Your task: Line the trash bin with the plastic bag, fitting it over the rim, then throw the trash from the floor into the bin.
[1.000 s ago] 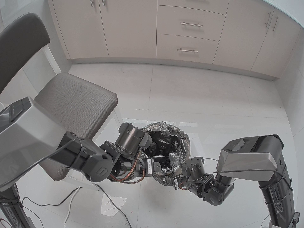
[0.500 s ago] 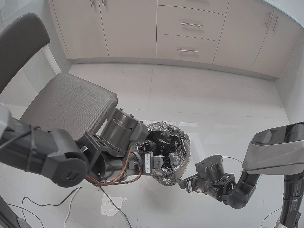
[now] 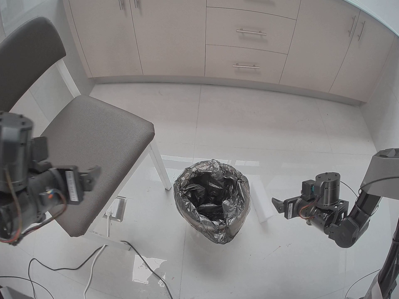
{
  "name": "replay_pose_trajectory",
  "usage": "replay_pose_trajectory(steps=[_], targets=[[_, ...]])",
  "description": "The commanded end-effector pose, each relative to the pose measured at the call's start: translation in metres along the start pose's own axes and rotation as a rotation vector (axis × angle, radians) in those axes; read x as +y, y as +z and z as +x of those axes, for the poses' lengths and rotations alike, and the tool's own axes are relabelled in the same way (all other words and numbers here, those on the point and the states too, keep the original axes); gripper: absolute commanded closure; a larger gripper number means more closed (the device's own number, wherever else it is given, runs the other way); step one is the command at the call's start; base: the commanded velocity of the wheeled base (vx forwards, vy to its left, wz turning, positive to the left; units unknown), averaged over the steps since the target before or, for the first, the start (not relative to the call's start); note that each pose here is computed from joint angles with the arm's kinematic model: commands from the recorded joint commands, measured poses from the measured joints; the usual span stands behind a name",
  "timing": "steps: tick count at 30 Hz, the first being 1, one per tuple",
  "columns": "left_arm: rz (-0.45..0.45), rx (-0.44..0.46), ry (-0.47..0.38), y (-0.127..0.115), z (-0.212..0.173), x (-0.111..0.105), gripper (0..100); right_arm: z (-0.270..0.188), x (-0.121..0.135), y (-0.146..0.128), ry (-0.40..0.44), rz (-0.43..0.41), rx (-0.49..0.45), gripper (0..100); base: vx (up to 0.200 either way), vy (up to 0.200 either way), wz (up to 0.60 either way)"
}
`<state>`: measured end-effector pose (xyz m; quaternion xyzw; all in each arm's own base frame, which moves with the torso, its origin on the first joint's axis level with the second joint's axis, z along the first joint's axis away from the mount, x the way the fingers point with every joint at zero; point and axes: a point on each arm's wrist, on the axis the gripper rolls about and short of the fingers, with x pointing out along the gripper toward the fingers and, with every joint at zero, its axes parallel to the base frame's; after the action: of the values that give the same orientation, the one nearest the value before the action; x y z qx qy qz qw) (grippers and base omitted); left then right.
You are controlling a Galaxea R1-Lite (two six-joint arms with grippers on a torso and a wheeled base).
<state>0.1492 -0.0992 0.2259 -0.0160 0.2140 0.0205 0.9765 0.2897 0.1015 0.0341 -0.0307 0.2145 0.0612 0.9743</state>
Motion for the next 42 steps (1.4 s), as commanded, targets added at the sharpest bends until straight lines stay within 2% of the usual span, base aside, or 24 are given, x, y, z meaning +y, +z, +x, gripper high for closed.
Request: replay_pose_trajectory(steps=[1, 5, 9, 10, 12, 19, 22, 27, 32, 35, 38, 42], targets=[[-0.11, -0.16, 0.173, -0.017, -0.054, 0.072, 0, 0.018, -0.04, 0.014, -0.081, 0.032, -0.053, 0, 0.0, 0.0, 0.0], [-0.14, -0.198, 0.177, -0.043, -0.071, 0.088, 0, 0.047, -0.025, 0.019, -0.047, -0.001, -0.089, 0, 0.0, 0.0, 0.0], [-0.155, -0.206, 0.172, -0.059, -0.077, 0.095, 0, 0.07, -0.007, 0.023, -0.016, -0.036, -0.113, 0, 0.0, 0.0, 0.0], [-0.151, -0.194, 0.172, -0.072, -0.076, 0.098, 0, 0.086, 0.011, 0.023, 0.013, -0.06, -0.096, 0, 0.0, 0.0, 0.0], [-0.157, -0.187, 0.165, -0.082, -0.074, 0.099, 0, 0.102, 0.025, 0.025, 0.034, -0.073, -0.07, 0, 0.0, 0.0, 0.0], [-0.187, -0.225, 0.16, -0.091, -0.079, 0.104, 0, 0.141, 0.055, 0.026, 0.052, -0.097, -0.046, 0, 0.0, 0.0, 0.0], [-0.198, -0.239, 0.186, -0.093, -0.082, 0.107, 0, 0.147, 0.059, 0.023, 0.056, -0.101, -0.039, 0, 0.0, 0.0, 0.0], [-0.212, -0.26, 0.296, -0.093, -0.085, 0.112, 0, 0.149, 0.066, 0.016, 0.07, -0.107, -0.036, 0, 0.0, 0.0, 0.0], [-0.221, -0.297, 0.316, -0.092, -0.092, 0.114, 0, 0.147, 0.065, 0.021, 0.067, -0.102, -0.046, 0, 0.0, 0.0, 0.0], [-0.226, -0.317, 0.362, -0.093, -0.096, 0.116, 0, 0.145, 0.064, 0.024, 0.067, -0.1, -0.05, 0, 0.0, 0.0, 0.0], [-0.198, -0.335, 0.375, -0.104, -0.101, 0.119, 0, 0.148, 0.066, 0.021, 0.07, -0.103, -0.045, 0, 0.0, 0.0, 0.0], [-0.154, -0.313, 0.387, -0.127, -0.097, 0.121, 0, 0.156, 0.066, 0.018, 0.063, -0.1, -0.048, 0, 0.0, 0.0, 0.0]])
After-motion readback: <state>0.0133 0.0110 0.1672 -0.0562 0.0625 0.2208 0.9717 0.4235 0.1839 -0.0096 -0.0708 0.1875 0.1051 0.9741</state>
